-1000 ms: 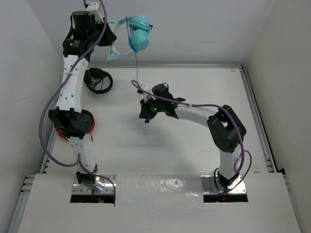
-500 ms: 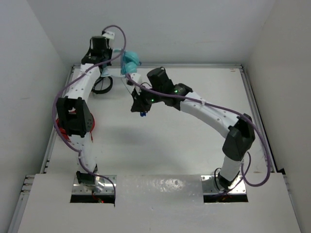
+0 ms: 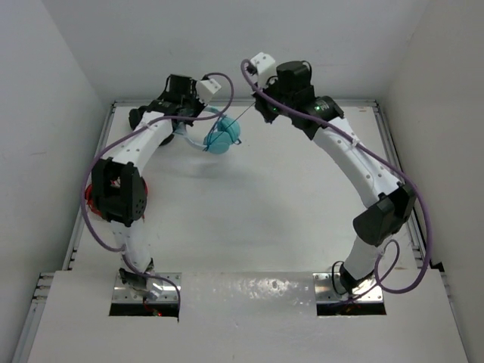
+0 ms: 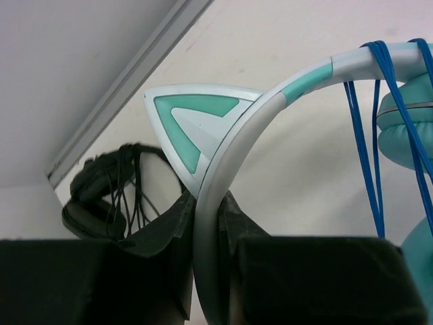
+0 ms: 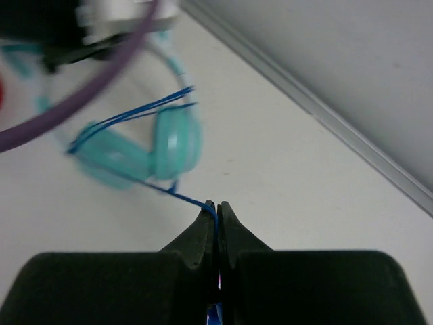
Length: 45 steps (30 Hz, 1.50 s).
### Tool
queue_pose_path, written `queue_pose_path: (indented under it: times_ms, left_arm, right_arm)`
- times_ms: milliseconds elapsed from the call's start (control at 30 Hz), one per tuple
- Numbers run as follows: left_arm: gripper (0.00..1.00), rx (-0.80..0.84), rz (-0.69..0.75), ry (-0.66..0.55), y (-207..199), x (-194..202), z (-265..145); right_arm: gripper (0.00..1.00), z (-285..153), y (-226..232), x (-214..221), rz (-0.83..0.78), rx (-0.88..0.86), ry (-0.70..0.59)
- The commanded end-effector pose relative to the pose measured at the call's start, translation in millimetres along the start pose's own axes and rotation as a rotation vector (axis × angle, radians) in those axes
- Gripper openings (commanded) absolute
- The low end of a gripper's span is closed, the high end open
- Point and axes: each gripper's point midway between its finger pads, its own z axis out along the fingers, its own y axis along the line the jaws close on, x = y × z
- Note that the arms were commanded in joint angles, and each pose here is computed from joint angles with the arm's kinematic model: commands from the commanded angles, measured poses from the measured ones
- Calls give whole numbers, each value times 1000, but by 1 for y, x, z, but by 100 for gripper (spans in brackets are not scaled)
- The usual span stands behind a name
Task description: Wrap the headphones
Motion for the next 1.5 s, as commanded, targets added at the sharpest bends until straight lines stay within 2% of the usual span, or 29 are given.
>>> queue_pose_path:
  times_ms: [0,133,333,433,467,533,600,633,667,733,867,1167,1267,1367,1467]
  left_arm:
    - [0,151,160,-154,-39,-51,-57]
    - [0,350,132,-195,-81,-69,-86]
    - [0,507,83,-257,-101,-94,-130]
    - [0,556,-6,-310,-101,-116,-152]
    - [0,571,-75,-320,-98,-122,-159]
    - [0,611,-189,-370,-90,-140,-172]
    - [0,661,-262,-401,-88,-149,-178]
    - [0,670,-322,-414,-81,-154,-180]
    - [0,689,-342,-418,-82,-155,-179]
    - [0,715,-367,-437,-83,-162,-183]
    - [0,690,-372,-438,-80,-164,-176]
    - [0,554,-321,-411,-63,-154,-162]
    - [0,528,-296,-411,-62,-154,-158]
    - [0,531,-238,-418,-68,-155,-160]
    - [0,524,-118,-427,-74,-153,-162]
  right_arm:
    - [0,-26,-77,-53,32,287,-166]
    - [0,-11,-132,-38,117,395,-155]
    - [0,0,-164,-28,297,337,-218]
    - [0,16,-154,-1,297,294,-166]
    - [0,21,-146,14,309,267,-134]
    - [0,31,-118,37,326,138,-96]
    - [0,25,-92,24,348,15,-175]
    - [0,29,-80,43,378,-21,-155]
    - [2,19,-74,23,387,-48,-236]
    - [7,18,-54,28,385,-131,-268]
    - [16,2,-28,22,359,-218,-330]
    - [19,-8,-7,29,370,-311,-343]
    - [25,-7,0,31,387,-351,-341]
    - [38,-6,1,35,393,-356,-328]
    - [49,-6,-4,42,376,-323,-294]
